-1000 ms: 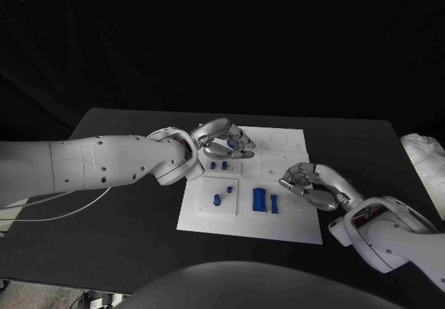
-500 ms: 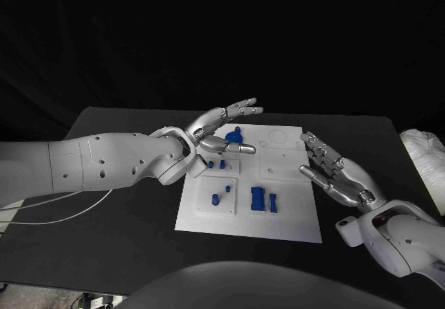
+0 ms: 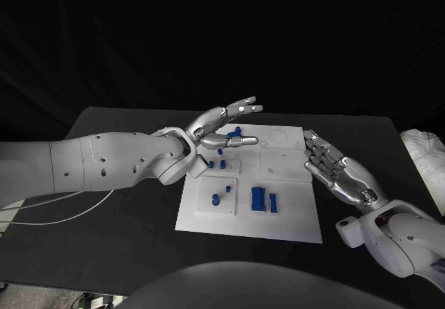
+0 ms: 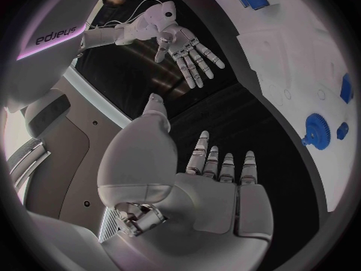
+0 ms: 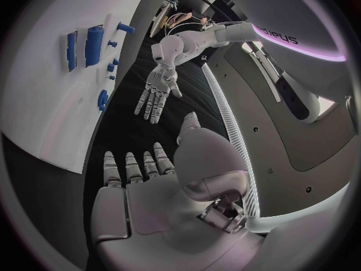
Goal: Assemble the parts on the task board
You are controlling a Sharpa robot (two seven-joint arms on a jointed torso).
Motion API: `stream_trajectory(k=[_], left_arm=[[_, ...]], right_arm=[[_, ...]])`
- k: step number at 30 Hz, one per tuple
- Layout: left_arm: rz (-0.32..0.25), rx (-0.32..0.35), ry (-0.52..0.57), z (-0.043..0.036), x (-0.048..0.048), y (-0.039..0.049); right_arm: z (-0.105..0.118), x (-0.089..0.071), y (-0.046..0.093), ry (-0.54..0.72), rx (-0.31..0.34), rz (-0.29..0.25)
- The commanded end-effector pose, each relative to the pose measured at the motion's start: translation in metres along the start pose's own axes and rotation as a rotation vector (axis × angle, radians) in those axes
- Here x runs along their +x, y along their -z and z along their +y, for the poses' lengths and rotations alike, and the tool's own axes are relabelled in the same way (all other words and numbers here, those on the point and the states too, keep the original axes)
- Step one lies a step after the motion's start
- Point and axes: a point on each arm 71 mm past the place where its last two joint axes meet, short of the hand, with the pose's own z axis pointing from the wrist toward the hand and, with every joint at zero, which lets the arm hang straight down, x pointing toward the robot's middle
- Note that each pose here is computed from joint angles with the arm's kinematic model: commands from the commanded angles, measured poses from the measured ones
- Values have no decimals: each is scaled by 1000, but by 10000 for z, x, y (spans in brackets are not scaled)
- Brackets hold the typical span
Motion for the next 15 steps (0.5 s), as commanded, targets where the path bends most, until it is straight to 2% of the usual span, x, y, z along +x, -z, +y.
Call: stream_trajectory(k=[1,5,8,10,11,15], left_arm=[[-33,-6,23,-8,6,-19],[-101,-25,69,-8,9,-48],[-172,-50,119,-3,15,-74],[-231,-75,161,5,21,-92],[-277,-96,195,13,27,-104],[-392,-162,282,42,50,-123]], right_arm=[[5,-19,-41,-13,6,-32],[13,-77,-138,-39,21,-103],[20,-138,-237,-70,40,-179],[26,-187,-316,-99,57,-243],[29,-224,-376,-122,73,-292],[35,-309,-517,-187,118,-415]])
